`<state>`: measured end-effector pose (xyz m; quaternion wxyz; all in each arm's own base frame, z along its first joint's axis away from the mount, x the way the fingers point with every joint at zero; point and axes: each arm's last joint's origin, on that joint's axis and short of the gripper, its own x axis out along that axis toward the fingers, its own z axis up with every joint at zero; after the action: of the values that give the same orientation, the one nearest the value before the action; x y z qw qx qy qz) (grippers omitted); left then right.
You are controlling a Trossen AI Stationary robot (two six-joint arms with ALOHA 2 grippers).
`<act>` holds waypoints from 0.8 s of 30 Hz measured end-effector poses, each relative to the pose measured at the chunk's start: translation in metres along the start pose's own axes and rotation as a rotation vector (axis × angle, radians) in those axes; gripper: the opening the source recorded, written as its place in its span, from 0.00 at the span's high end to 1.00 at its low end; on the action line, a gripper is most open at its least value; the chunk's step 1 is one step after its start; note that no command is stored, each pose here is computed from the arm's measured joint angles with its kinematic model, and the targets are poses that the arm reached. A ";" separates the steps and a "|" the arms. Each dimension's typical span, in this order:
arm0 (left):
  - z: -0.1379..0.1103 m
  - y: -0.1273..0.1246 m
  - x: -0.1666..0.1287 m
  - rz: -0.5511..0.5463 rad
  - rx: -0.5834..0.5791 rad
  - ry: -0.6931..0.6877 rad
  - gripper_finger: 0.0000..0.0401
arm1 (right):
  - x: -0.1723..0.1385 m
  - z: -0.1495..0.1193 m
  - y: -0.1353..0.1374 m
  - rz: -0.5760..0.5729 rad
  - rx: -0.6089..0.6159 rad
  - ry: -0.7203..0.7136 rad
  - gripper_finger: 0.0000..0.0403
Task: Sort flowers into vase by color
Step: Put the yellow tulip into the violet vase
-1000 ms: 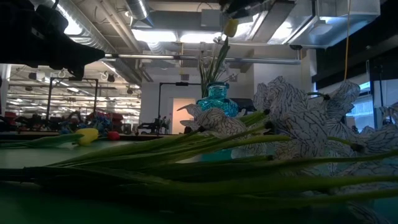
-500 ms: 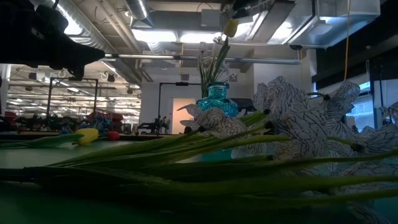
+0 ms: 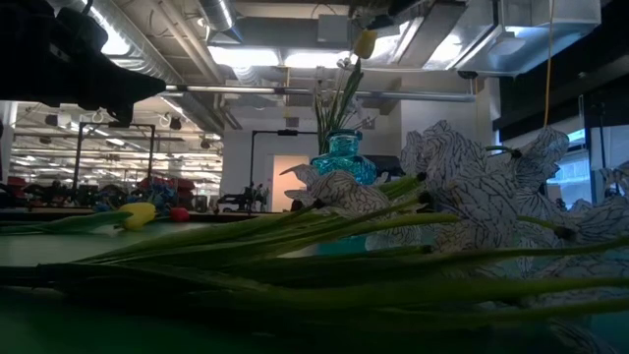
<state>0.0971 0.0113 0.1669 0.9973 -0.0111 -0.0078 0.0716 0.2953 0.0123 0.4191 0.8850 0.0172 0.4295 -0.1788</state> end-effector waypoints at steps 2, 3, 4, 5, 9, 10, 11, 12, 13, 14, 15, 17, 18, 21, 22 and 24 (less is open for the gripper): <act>0.000 0.000 0.000 0.000 0.000 0.000 1.00 | 0.000 -0.002 0.000 -0.004 0.001 0.019 0.40; 0.000 0.000 0.000 0.001 0.000 0.000 1.00 | 0.001 -0.002 -0.001 -0.007 0.002 0.028 0.40; 0.000 0.000 0.000 0.000 0.000 0.000 1.00 | 0.001 -0.003 -0.001 -0.011 0.004 0.036 0.40; 0.000 0.000 0.000 0.001 0.000 0.000 1.00 | 0.001 -0.004 -0.002 -0.013 0.006 0.043 0.40; 0.000 0.000 0.000 0.000 0.000 0.000 1.00 | 0.005 -0.005 0.000 -0.014 0.009 0.050 0.40; 0.000 0.000 0.000 0.000 0.000 0.000 1.00 | 0.008 -0.007 0.001 -0.015 0.006 0.057 0.40; 0.000 0.000 0.000 0.000 0.000 0.000 1.00 | 0.013 -0.009 0.002 -0.018 0.001 0.070 0.40; 0.000 0.000 0.000 0.001 0.000 0.000 1.00 | 0.017 -0.012 0.003 -0.023 -0.006 0.090 0.40; 0.000 0.000 0.000 0.000 0.000 0.000 1.00 | 0.022 -0.015 0.004 -0.029 -0.013 0.110 0.40; 0.000 0.000 0.000 0.000 0.000 0.000 1.00 | 0.028 -0.018 0.005 -0.034 -0.020 0.127 0.40; 0.000 0.000 0.000 0.001 0.000 0.000 1.00 | 0.033 -0.022 0.006 -0.038 -0.025 0.140 0.40; 0.000 0.000 0.000 0.000 0.000 0.000 1.00 | 0.043 -0.027 0.008 -0.044 -0.032 0.156 0.40; 0.000 0.000 0.000 0.001 0.000 0.000 1.00 | 0.047 -0.028 0.009 -0.046 -0.034 0.161 0.40; 0.000 0.000 0.000 0.000 0.000 0.000 1.00 | 0.049 -0.029 0.010 -0.051 -0.036 0.163 0.40; 0.000 0.000 0.000 0.001 0.000 0.000 1.00 | 0.048 -0.029 0.010 -0.052 -0.036 0.163 0.40; 0.000 0.000 0.000 0.000 0.000 0.000 1.00 | 0.049 -0.030 0.010 -0.052 -0.039 0.163 0.40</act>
<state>0.0970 0.0113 0.1669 0.9973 -0.0111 -0.0079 0.0718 0.3037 0.0120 0.3621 0.8424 0.0035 0.5037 -0.1912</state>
